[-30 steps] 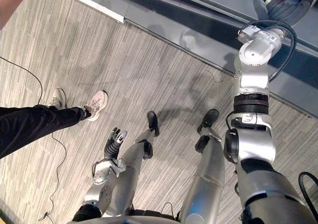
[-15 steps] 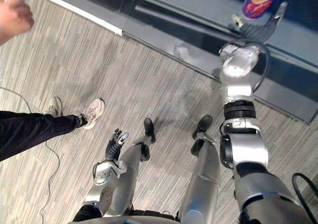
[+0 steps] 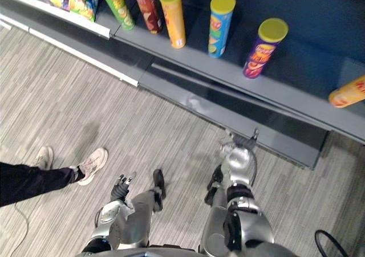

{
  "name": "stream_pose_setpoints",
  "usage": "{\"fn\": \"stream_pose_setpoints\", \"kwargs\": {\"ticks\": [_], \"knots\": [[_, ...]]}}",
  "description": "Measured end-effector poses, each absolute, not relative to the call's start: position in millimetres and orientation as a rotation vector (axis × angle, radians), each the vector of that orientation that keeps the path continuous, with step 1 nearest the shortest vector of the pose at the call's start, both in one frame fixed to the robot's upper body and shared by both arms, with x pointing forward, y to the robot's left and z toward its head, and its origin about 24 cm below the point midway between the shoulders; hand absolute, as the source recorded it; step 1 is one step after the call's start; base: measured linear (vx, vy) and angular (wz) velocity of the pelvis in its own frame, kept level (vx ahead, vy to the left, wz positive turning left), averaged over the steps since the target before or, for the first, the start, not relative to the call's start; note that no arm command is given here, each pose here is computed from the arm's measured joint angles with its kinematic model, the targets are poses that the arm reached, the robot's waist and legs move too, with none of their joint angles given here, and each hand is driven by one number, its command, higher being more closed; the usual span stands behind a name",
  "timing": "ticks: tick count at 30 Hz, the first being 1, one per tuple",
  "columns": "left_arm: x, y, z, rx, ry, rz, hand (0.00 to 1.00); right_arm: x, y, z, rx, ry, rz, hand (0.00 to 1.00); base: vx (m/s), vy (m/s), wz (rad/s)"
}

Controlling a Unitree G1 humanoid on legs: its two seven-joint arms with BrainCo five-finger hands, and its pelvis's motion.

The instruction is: Put the gum and the chips on the shelf.

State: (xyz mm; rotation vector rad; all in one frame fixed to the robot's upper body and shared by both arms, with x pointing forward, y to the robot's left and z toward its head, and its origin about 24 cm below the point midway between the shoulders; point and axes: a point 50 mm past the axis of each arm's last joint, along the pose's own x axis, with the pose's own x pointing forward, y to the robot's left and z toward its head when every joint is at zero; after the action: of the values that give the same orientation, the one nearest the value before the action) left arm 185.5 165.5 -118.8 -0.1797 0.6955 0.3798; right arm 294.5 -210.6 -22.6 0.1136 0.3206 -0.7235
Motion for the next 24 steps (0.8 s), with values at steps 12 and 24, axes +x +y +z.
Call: {"fn": "stream_pose_setpoints", "kwargs": {"ticks": [12,24], "knots": [[129,203,-150,-0.058,0.943,0.443,0.00,159,-186,-121,-0.009,0.706,-0.392,0.00,0.15,0.038,-0.22],[73,211,-165,-0.202,1.087,0.582,0.00,63,-207,-166,0.171,1.091,-0.541,0.00,0.01,0.018,-0.09]]}}
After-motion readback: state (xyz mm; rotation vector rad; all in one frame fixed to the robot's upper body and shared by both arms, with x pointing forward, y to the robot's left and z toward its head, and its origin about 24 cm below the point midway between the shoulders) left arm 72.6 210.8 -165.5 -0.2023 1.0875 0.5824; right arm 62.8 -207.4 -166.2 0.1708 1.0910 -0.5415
